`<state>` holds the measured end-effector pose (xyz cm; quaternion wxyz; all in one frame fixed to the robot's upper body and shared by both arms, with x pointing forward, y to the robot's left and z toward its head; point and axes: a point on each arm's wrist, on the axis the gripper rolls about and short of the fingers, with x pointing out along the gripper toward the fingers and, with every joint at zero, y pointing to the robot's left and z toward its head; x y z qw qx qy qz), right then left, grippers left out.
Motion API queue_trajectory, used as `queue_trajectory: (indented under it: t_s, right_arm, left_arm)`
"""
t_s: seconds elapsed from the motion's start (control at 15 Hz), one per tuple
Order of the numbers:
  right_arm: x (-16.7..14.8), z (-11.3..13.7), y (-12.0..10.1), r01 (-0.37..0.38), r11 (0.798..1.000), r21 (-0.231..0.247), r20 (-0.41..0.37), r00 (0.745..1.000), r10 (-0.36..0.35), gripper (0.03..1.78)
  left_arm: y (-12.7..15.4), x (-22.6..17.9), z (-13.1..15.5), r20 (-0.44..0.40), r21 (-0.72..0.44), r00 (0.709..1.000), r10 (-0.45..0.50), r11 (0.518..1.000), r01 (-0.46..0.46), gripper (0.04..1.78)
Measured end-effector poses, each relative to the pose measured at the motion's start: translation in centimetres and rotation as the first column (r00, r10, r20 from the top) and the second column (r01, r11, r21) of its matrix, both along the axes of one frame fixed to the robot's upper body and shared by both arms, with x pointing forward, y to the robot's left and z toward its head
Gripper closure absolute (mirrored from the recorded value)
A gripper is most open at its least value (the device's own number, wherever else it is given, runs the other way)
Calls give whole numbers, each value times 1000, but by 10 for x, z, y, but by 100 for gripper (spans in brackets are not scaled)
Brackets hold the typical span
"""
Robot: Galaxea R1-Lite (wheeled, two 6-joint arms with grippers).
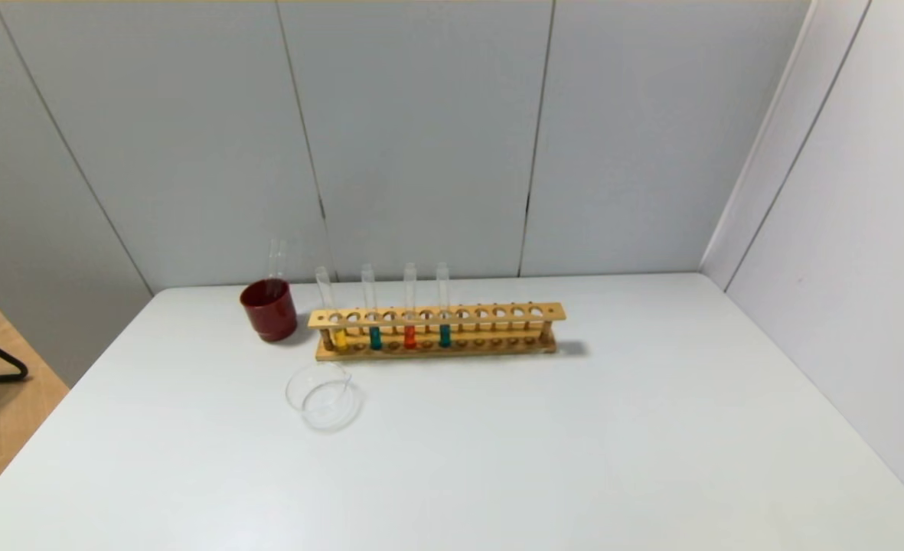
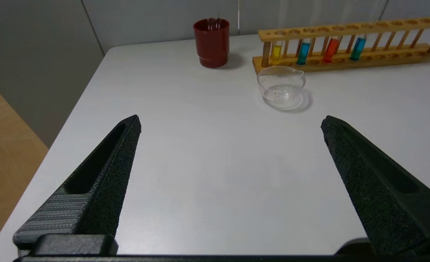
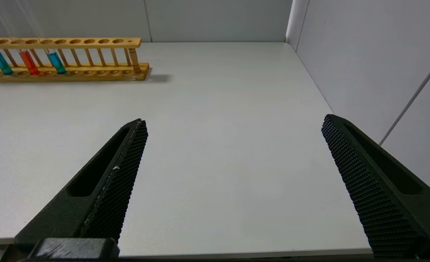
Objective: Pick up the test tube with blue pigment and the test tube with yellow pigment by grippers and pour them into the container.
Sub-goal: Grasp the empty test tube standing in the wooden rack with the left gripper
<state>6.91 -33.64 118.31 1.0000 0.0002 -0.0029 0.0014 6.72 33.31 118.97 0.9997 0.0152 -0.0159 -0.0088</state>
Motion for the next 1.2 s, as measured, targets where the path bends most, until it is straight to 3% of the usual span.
queue_trajectory:
  t_s: [0.27, 0.53, 0.8, 1.2]
  right_arm:
    - [0, 0, 0, 0, 1000, 0, 0, 1000, 0, 6]
    - [0, 0, 0, 0, 1000, 0, 0, 1000, 0, 6]
    - [0, 0, 0, 0, 1000, 0, 0, 1000, 0, 6]
    - [0, 0, 0, 0, 1000, 0, 0, 1000, 0, 6]
  left_arm:
    - [-1, -19, 53, 88, 67, 996, -34, 997, 28, 7]
    - [1, -12, 133, 96, 130, 988, -118, 986, 105, 7]
    - [-6, 50, 191, 27, 131, 972, -233, 965, 227, 7]
    - [-26, 173, 217, -41, 108, 973, -228, 967, 231, 7]
